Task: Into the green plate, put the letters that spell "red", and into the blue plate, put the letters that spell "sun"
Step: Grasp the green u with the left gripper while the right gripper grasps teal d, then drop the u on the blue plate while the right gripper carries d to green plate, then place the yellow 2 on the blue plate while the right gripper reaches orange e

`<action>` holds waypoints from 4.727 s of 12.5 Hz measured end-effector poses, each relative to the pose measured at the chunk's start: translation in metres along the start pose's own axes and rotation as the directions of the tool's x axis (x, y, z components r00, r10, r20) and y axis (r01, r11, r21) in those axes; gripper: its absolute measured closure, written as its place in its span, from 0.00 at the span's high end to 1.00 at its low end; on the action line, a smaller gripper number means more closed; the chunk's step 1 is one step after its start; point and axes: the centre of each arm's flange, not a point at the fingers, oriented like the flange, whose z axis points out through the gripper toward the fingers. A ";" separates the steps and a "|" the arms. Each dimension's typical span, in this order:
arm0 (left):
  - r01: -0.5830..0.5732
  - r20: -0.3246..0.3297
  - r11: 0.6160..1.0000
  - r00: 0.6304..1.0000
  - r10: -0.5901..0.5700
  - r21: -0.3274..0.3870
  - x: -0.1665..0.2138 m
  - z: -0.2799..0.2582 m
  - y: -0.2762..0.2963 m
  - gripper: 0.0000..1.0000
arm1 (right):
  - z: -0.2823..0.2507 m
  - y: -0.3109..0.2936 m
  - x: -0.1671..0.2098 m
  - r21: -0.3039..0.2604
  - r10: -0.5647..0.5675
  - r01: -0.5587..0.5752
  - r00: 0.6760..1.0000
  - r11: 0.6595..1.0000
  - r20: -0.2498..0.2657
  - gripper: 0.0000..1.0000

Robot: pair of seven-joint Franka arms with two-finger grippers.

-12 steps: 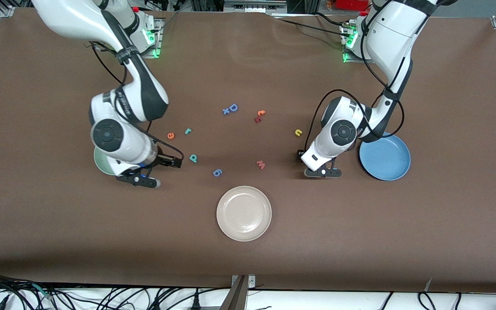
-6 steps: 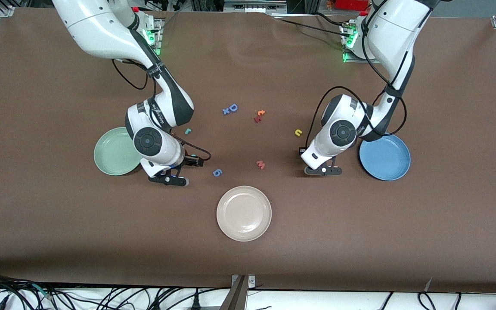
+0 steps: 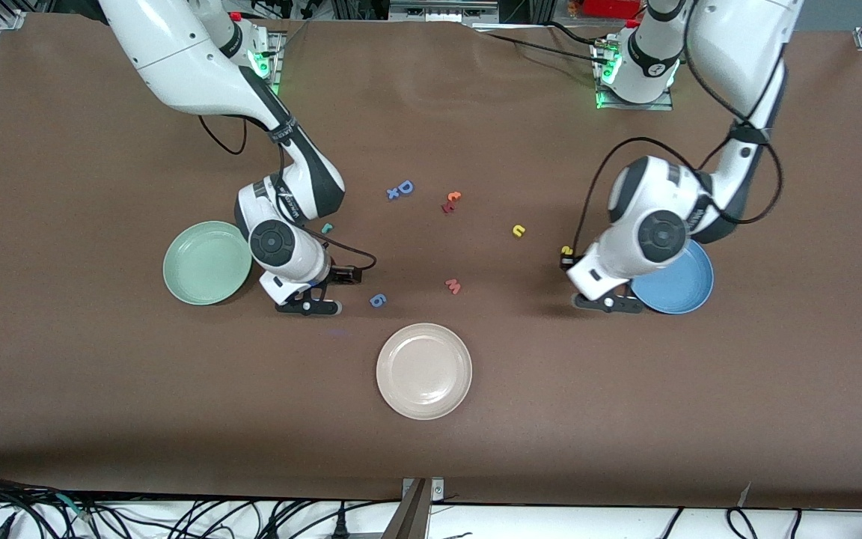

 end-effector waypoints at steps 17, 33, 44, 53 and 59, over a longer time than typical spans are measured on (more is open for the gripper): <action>0.063 0.094 0.984 0.992 -0.080 0.168 -0.017 0.045 0.003 1.00 | -0.005 0.002 0.002 -0.002 -0.105 0.105 0.994 0.994 -0.006 0.30; 0.472 -0.016 0.879 0.881 -0.472 0.069 -0.057 0.108 0.053 0.94 | -0.091 0.217 0.041 -0.164 -0.069 0.091 0.989 0.982 0.131 0.30; 0.484 -0.030 0.872 0.875 -0.484 0.068 -0.058 0.097 0.055 0.22 | -0.029 0.303 0.016 -0.140 -0.101 0.123 0.983 0.983 0.156 0.36; 0.239 0.049 0.958 0.967 -0.250 0.158 -0.051 0.023 -0.024 0.22 | -0.081 0.204 0.006 -0.106 0.064 -0.054 0.994 0.993 0.092 0.89; 0.119 0.143 0.987 0.981 -0.133 0.105 -0.051 0.046 -0.112 0.22 | -0.053 0.126 -0.028 -0.102 0.186 -0.175 0.977 0.979 0.109 0.86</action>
